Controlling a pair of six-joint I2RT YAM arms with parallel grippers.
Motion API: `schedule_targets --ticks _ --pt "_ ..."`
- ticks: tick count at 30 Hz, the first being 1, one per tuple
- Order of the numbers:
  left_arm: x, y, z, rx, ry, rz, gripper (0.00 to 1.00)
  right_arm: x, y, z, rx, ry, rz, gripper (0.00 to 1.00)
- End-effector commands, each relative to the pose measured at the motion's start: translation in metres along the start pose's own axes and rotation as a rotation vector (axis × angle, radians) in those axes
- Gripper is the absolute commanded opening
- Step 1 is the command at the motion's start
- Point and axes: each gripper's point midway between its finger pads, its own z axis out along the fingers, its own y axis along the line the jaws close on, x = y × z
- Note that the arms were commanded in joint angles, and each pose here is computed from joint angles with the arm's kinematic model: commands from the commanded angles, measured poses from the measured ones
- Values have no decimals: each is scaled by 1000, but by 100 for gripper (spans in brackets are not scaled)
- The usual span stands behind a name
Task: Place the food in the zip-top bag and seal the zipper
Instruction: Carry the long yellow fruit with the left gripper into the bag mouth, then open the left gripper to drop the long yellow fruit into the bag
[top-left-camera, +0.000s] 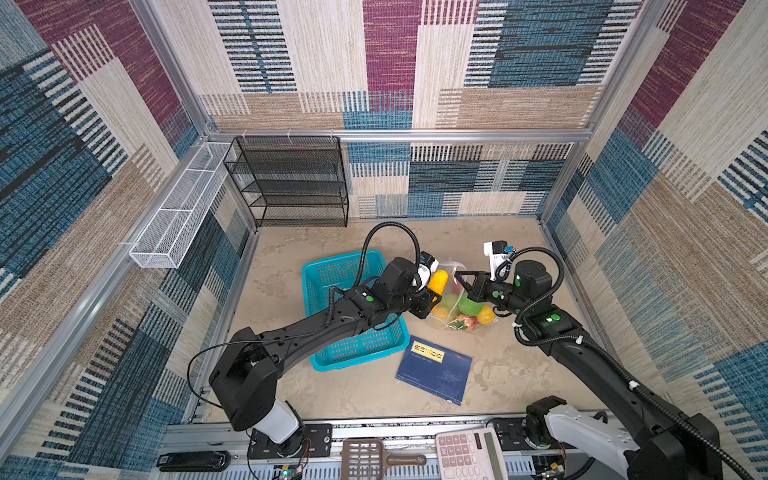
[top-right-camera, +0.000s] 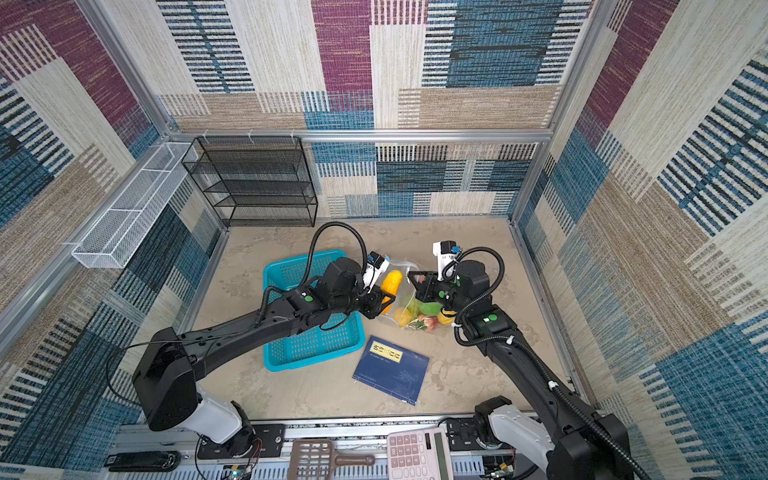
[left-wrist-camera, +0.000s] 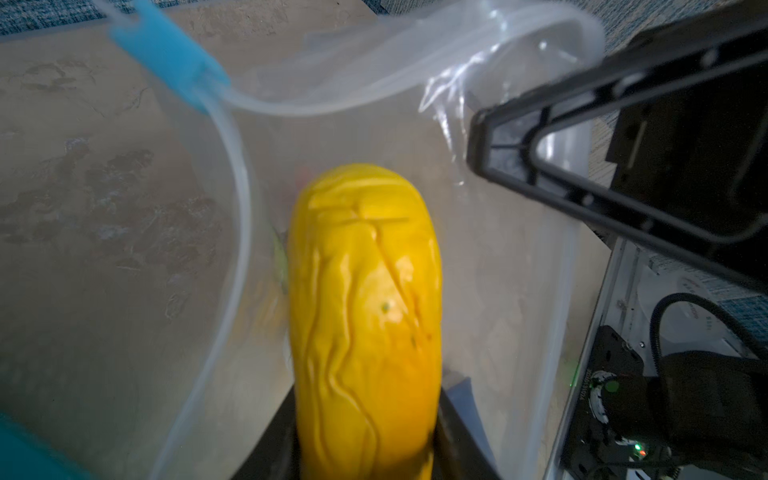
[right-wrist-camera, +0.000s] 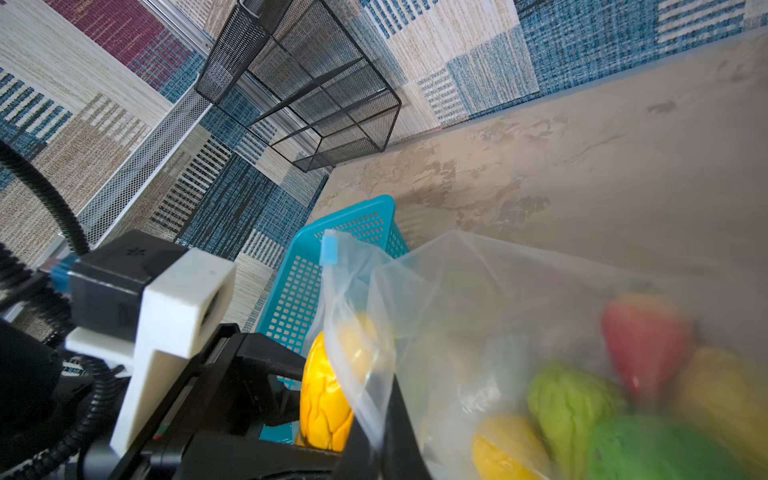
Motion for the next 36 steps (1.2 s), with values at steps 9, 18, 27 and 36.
schedule_targets --ticks 9,18,27,36 --pt "-19 25 13 -157 -29 -45 38 -1 6 -2 -34 -7 7 0" --pt "-7 21 21 -124 7 -85 51 0 5 -3 -28 -13 4 0" --pt "-20 11 -5 -101 -24 -113 63 -1 4 -3 -21 -16 1 0" --pt "-38 25 -58 -203 -162 -80 61 -3 5 -3 -20 -16 -3 0"
